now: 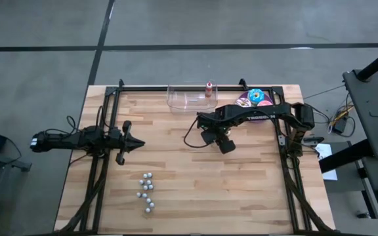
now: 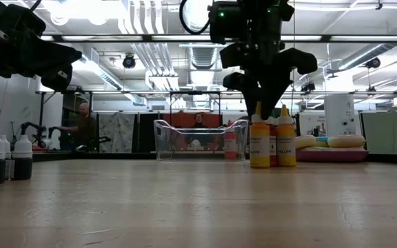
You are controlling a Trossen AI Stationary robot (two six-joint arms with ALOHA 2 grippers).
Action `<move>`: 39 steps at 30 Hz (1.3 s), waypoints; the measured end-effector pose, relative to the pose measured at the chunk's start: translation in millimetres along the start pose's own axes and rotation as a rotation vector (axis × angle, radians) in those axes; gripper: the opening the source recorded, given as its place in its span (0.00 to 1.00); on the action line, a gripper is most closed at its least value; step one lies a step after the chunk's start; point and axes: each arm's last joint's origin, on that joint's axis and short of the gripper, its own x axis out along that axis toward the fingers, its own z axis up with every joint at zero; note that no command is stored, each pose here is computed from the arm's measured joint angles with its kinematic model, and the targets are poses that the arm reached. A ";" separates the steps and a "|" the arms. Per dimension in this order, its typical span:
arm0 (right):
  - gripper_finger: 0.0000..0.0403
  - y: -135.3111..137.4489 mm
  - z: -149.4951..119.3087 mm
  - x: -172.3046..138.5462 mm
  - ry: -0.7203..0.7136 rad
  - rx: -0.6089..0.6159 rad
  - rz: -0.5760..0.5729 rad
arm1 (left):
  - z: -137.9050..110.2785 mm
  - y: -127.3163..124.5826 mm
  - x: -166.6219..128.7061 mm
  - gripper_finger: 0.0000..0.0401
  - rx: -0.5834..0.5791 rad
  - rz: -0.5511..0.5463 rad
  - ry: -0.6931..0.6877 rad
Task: Pick & Place food coloring
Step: Put the left large yellow food coloring bottle into the transparent bin
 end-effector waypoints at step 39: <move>0.27 -31.0 10.8 -114.0 -0.260 0.176 -0.156 | 0.0 0.0 0.0 0.00 0.000 0.000 0.000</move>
